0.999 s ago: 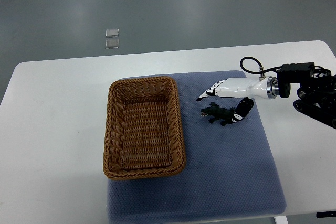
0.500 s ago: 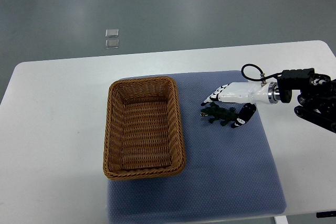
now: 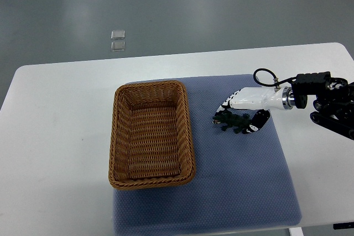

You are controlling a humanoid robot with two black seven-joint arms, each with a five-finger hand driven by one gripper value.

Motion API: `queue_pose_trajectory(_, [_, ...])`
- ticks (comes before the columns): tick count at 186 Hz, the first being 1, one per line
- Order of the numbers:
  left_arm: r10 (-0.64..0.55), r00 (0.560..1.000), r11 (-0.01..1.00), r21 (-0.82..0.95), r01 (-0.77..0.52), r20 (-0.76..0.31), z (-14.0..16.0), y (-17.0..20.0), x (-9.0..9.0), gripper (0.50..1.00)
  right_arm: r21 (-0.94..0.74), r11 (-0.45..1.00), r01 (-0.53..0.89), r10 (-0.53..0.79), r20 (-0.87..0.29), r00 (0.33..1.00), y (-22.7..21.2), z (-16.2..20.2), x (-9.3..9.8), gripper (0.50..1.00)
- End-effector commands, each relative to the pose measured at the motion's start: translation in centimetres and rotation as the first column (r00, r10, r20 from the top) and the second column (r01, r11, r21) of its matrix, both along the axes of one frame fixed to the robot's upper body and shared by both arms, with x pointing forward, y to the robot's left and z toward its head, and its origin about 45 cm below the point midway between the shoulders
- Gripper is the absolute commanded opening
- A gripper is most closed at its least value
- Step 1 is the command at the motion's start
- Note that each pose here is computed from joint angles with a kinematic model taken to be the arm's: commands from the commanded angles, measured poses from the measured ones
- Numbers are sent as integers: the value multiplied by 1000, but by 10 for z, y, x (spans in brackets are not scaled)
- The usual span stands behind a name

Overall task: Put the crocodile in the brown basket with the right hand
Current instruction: 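Close the right hand fingers to grip the crocodile and lift it, then carry the crocodile with the right hand over the wicker basket and lower it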

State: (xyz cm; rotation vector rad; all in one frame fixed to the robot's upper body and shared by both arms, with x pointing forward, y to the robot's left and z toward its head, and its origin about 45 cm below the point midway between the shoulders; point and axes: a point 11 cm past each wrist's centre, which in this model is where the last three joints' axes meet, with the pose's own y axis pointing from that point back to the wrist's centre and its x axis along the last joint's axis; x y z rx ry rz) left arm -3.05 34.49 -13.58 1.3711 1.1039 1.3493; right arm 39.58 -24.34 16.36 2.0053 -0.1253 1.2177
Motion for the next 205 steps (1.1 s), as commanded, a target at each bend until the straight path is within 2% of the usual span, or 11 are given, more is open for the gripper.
queue_pose_trajectory(1, [0,1000,1000,0,0,0,0,0,0,1000,1,1000,1,-1,0,1000,0,0,0,764])
queue_pose_trajectory(17, [0,1000,1000,-1,0,0,0,0,0,1000,1,1000,-1,1,0,1000,0,1,0,754])
queue_pose_trajectory(29, [0,1000,1000,0,0,0,0,0,0,1000,1,1000,-1,1,0,1000,0,1,0,723])
queue_pose_trajectory(76, [0,1000,1000,-1,0,0,0,0,0,1000,12,1000,2,-2,2,1000,2,4,2,723])
queue_pose_trajectory(137, [0,1000,1000,0,0,0,0,0,0,1000,21,1000,-2,1,41,999,7,24,15,721])
queue_pose_trajectory(148, [0,1000,1000,0,0,0,0,0,0,1000,22,1000,-4,3,44,999,8,25,16,691])
queue_pose_trajectory(177, [0,1000,1000,0,0,0,0,0,0,1000,27,1000,-13,12,43,999,10,26,15,658])
queue_pose_trajectory(205, [0,1000,1000,0,0,0,0,0,0,1000,35,999,-18,17,47,999,11,29,16,652])
